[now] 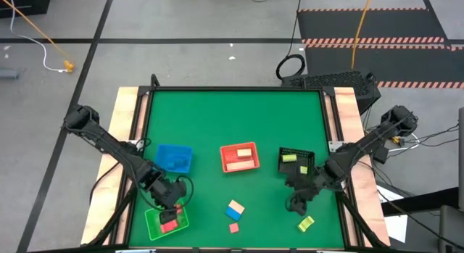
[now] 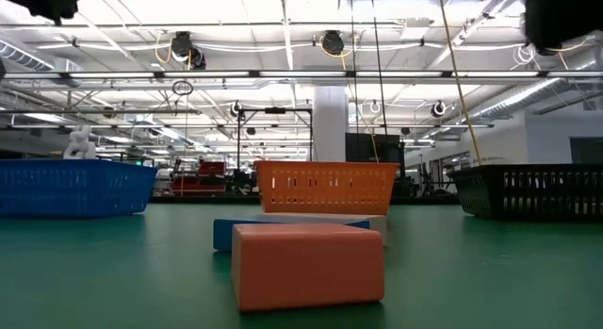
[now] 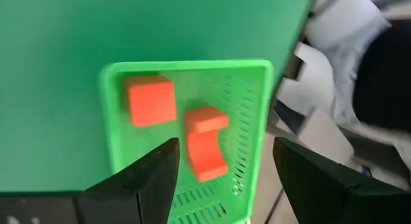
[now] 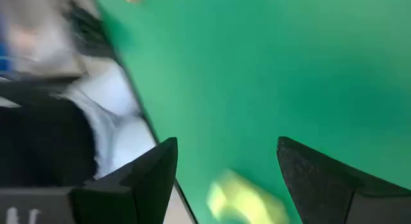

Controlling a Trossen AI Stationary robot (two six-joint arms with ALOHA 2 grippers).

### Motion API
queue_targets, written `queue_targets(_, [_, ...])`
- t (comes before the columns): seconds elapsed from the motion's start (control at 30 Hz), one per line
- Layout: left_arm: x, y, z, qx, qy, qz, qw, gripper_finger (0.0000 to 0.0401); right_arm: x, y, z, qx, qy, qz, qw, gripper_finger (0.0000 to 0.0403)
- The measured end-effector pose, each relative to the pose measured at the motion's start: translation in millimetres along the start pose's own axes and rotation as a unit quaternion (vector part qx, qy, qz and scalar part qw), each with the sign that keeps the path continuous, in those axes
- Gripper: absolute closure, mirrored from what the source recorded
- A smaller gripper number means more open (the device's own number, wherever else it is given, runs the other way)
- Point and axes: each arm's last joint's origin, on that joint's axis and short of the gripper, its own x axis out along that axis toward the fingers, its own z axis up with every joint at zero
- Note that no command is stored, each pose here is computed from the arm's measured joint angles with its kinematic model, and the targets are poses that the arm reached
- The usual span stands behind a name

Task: Sort & place blocks by color
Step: Put the green block into the black bin

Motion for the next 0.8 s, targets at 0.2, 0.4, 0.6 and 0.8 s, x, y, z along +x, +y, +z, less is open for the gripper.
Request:
queue_targets(0.2, [-6,-3,18,0.06,-0.03,-0.053,0.996,0.0164,-2,-21,-33,0.13,0.13,-0.135,0.974,0.0147])
queue_targets(0.4, [-17,-2,44,0.124,-0.099,-0.096,0.983,0.018,-3,-22,-49,0.178,0.146,-0.167,0.959,0.0147])
queue_targets(0.6, [-28,-2,65,0.201,-0.171,-0.121,0.957,0.019,0,-15,-54,0.236,0.126,-0.147,0.952,0.0147])
queue_targets(0.8, [-33,-1,72,0.281,-0.207,-0.11,0.931,0.0194,11,-3,-56,0.237,0.112,-0.099,0.96,0.0147])
